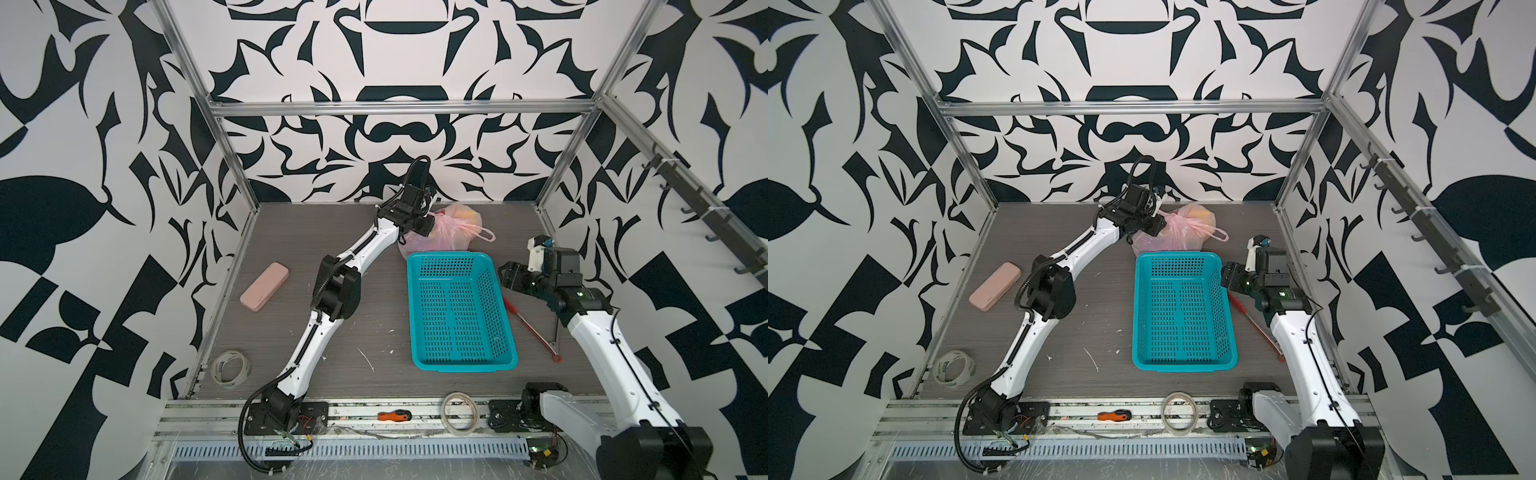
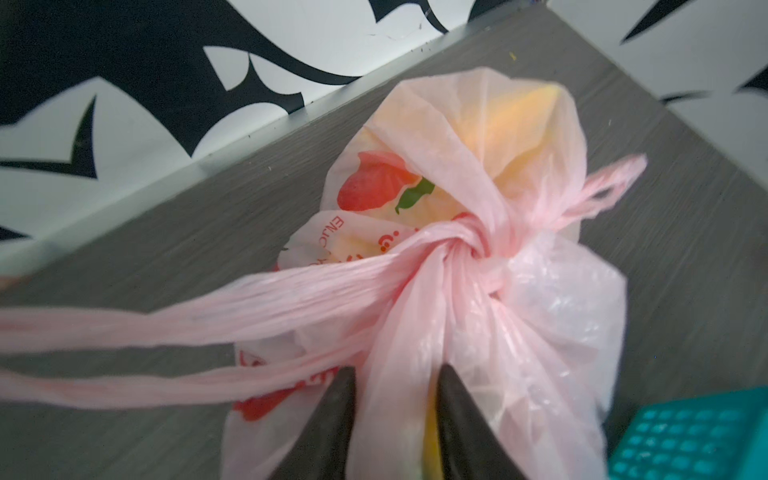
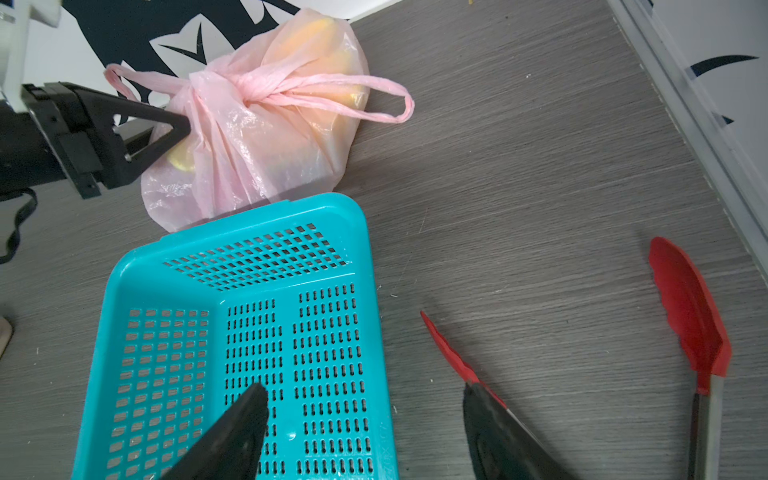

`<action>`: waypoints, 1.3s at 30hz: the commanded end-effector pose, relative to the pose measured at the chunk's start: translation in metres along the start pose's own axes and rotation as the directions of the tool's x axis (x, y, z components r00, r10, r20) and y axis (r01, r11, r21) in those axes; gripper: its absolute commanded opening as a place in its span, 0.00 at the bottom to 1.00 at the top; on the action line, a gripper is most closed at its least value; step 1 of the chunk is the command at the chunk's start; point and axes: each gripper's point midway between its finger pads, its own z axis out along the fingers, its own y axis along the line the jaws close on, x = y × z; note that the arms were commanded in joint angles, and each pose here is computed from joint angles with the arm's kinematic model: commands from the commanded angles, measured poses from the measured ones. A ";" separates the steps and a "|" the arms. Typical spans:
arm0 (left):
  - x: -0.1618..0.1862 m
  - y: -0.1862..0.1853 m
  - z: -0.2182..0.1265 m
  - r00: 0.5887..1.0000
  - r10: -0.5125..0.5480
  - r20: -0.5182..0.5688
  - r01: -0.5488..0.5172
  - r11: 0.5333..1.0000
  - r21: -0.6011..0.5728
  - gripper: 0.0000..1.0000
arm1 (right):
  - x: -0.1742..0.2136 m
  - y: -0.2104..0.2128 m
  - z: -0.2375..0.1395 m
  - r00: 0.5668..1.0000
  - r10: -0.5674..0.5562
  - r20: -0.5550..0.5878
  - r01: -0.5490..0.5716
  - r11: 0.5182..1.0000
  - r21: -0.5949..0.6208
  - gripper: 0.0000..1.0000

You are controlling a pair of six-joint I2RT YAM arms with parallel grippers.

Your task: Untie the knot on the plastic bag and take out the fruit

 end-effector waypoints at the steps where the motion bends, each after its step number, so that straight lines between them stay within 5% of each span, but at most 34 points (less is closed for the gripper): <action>1: 0.012 0.009 0.002 0.999 -0.038 -0.026 0.038 0.999 -0.015 0.22 | -0.008 0.006 0.000 0.999 -0.004 0.031 0.005 0.999 -0.032 0.76; 6: 0.015 0.028 -0.018 0.998 -0.068 -0.008 0.068 0.995 -0.067 0.00 | -0.008 0.013 0.002 1.000 -0.009 0.025 0.011 0.999 -0.048 0.73; 13: 0.029 0.053 -0.074 0.995 -0.097 0.036 0.102 0.976 -0.193 0.00 | 0.000 0.032 0.009 0.999 -0.043 0.009 0.043 0.997 -0.068 0.71; 23: 0.106 0.071 -0.170 0.988 -0.157 -0.013 0.139 0.908 -0.395 0.00 | 0.013 0.084 0.027 0.989 -0.145 -0.021 0.141 0.984 -0.112 0.69; 39: 0.200 0.042 -0.284 0.972 -0.231 0.038 0.227 0.891 -0.393 0.00 | 0.020 0.181 0.027 0.941 -0.337 0.040 0.339 0.924 -0.175 0.67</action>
